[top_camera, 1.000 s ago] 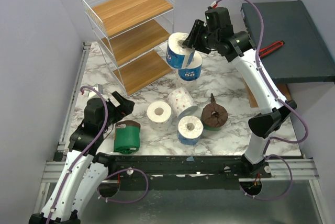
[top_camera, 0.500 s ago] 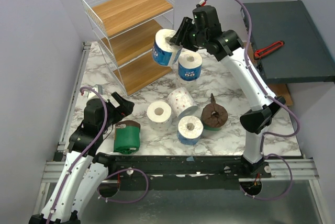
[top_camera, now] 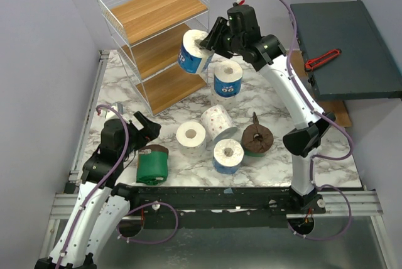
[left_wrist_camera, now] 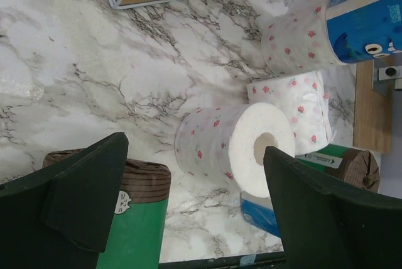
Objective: Place and organize the paper towels onto the shelf
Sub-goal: Pick up the paper towel from the center of the board, then place the paper towel on the shelf.
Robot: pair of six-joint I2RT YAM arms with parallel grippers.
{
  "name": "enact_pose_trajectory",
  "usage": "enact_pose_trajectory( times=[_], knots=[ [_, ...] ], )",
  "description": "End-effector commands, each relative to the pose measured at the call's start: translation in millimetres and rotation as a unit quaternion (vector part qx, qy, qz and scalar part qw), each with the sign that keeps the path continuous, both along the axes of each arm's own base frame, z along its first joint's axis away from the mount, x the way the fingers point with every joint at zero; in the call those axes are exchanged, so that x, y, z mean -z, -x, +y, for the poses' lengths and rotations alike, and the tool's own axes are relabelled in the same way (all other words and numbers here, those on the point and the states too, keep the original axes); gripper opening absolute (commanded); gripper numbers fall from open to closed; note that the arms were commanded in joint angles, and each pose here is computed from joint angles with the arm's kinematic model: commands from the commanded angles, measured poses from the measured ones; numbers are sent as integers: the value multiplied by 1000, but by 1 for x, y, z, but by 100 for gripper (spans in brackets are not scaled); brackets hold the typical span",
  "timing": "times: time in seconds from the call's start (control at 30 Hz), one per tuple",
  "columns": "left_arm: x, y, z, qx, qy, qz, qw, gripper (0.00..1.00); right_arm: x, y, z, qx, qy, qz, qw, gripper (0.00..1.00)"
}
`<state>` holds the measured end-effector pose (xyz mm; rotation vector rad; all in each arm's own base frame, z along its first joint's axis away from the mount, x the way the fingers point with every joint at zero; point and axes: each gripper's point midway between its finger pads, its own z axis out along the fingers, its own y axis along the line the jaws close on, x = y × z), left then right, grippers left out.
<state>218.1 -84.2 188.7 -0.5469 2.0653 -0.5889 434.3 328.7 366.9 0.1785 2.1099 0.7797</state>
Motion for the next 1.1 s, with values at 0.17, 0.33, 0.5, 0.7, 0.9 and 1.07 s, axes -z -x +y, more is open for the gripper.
enact_pose_trajectory(
  times=[0.17, 0.33, 0.5, 0.7, 0.9, 1.07],
  knots=[
    [-13, 3, 3, -2, -5, -15, 1000, 94, -33, -19, 14, 24, -49, -58, 997, 47],
    [-10, 5, 3, -3, -3, -13, 1000, 94, -27, -28, 17, 36, -49, -60, 996, 47],
    [-9, 5, 2, -1, -1, -11, 1000, 94, -25, -34, 22, 49, -56, -70, 995, 47],
    [-8, 6, 2, 0, -2, -10, 1000, 94, -33, -37, 29, 70, -65, -93, 991, 47],
    [-6, 6, 2, 1, -3, -7, 1000, 94, -29, -45, 29, 92, -68, -96, 989, 47],
    [-5, 6, 1, 4, -1, -6, 1000, 94, -22, -50, 32, 106, -76, -94, 987, 47]
  ],
)
